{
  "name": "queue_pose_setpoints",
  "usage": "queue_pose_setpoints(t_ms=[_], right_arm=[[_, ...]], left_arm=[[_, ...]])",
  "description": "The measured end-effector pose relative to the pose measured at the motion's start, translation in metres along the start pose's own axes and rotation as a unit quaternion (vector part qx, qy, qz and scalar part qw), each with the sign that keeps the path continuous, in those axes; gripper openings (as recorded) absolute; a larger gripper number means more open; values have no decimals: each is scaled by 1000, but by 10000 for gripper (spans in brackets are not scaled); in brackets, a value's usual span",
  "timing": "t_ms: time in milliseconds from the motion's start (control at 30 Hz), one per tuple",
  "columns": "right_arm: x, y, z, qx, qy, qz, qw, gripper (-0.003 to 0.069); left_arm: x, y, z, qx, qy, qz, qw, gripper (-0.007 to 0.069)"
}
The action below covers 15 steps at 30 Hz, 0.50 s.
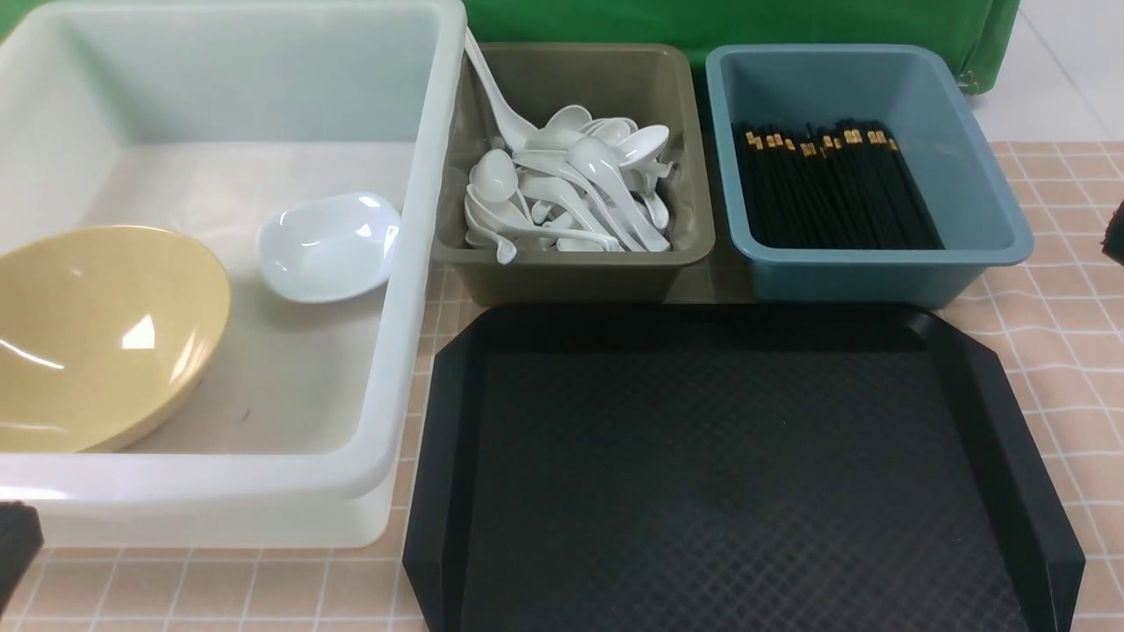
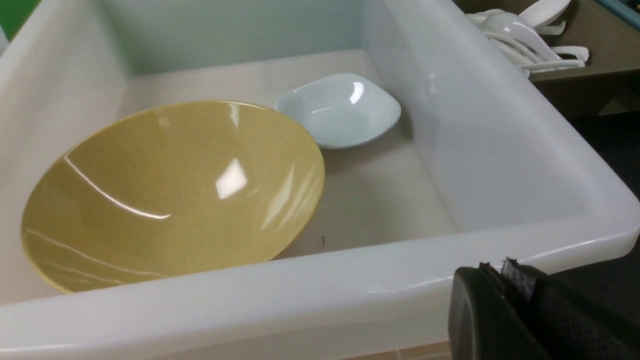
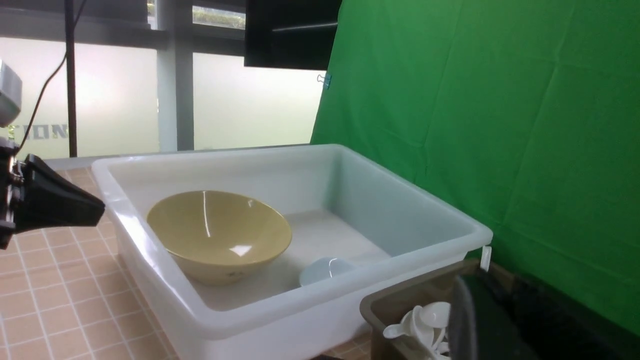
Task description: On brown table put chopsticks spoon bowls plates into blue grey white boxes.
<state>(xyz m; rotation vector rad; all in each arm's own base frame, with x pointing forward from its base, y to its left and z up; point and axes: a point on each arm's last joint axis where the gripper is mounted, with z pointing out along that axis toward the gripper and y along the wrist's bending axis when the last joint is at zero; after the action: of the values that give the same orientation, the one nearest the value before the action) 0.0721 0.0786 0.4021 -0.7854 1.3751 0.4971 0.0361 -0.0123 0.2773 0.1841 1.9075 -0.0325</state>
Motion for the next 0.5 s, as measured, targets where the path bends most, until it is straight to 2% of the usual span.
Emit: queue_pose_setpoints(t_ms=[500], right_arm=[[4,1,-2,2,-2,-4,1000,140]], left_arm=[[3,0,2,1,7,-1,1000,4]])
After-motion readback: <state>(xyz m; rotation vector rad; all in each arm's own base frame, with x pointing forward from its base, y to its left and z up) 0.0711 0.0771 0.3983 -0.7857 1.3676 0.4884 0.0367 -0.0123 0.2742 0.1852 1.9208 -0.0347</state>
